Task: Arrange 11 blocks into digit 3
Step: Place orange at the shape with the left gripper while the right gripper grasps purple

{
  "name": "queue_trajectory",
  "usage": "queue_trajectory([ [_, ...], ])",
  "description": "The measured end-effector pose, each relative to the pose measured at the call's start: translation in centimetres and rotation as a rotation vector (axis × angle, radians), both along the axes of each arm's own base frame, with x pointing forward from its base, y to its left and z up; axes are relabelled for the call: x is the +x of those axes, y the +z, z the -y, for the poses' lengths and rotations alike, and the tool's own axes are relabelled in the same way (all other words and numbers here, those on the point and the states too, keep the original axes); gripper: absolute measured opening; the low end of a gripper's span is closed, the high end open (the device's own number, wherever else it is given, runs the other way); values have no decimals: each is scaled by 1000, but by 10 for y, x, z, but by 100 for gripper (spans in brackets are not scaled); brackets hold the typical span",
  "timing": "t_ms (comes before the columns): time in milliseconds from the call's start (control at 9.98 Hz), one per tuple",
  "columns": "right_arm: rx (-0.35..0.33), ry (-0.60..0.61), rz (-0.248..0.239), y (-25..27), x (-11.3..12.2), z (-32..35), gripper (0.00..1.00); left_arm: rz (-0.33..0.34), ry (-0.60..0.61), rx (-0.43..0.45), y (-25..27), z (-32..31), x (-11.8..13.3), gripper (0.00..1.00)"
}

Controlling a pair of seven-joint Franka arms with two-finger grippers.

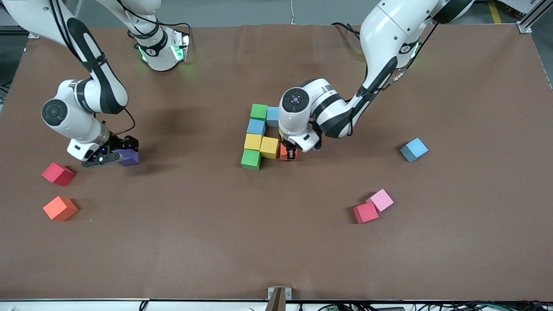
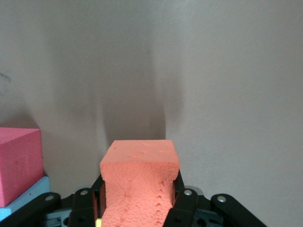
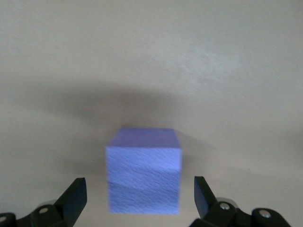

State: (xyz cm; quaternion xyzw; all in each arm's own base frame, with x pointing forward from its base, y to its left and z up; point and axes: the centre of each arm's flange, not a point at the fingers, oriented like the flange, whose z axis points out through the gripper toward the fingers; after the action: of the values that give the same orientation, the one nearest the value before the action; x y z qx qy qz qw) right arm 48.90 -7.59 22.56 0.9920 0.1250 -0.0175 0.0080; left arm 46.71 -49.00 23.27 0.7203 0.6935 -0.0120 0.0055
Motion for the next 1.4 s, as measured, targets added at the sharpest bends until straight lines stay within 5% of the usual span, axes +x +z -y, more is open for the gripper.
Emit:
queue_trajectory([
  [401, -6, 5, 86, 10, 9, 1, 100, 21, -3, 40, -18, 6, -10, 53],
  [1002, 20, 9, 77, -28, 0, -4, 98, 23, -29, 44, -21, 18, -23, 53],
  [1202, 24, 11, 70, -32, -1, -5, 68, 23, -28, 44, -21, 18, -23, 53],
  [1403, 23, 12, 72, -31, -1, -2, 61, 27, -31, 48, -22, 18, -23, 54],
])
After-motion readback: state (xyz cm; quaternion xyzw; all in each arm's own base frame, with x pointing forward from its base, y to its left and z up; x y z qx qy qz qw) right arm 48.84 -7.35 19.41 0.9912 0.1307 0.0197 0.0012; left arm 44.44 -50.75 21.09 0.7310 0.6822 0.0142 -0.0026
